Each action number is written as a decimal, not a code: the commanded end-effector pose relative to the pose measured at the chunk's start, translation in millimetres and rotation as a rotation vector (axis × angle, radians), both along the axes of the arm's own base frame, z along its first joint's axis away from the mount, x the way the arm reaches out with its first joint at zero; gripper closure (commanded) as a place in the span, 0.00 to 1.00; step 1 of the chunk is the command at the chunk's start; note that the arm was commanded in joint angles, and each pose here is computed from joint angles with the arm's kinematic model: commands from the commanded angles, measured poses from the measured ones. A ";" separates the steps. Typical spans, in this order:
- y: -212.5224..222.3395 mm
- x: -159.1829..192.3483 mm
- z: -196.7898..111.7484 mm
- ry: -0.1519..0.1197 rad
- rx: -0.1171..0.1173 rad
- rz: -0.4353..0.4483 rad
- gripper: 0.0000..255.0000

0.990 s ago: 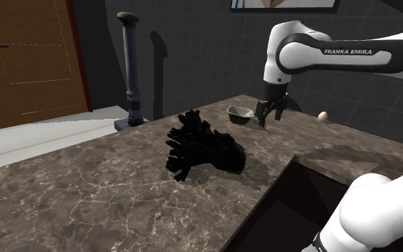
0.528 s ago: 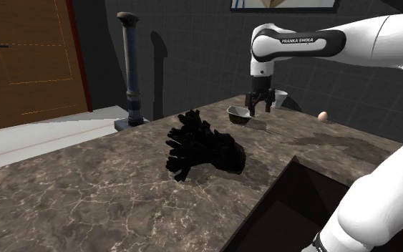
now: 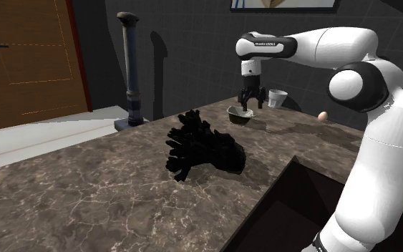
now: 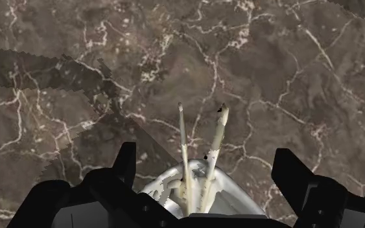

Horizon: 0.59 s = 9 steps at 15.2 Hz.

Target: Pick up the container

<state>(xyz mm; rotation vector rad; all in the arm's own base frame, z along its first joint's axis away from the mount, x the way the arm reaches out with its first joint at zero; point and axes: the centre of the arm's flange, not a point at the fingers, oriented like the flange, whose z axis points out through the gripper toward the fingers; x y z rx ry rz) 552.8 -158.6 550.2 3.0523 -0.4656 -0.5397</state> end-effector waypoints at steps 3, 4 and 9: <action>-1.9 2.9 -18.8 0.005 0.003 -0.003 0.00; -1.9 3.0 -24.1 0.005 0.003 -0.003 0.00; -2.1 2.9 -37.9 0.005 0.003 -0.003 1.00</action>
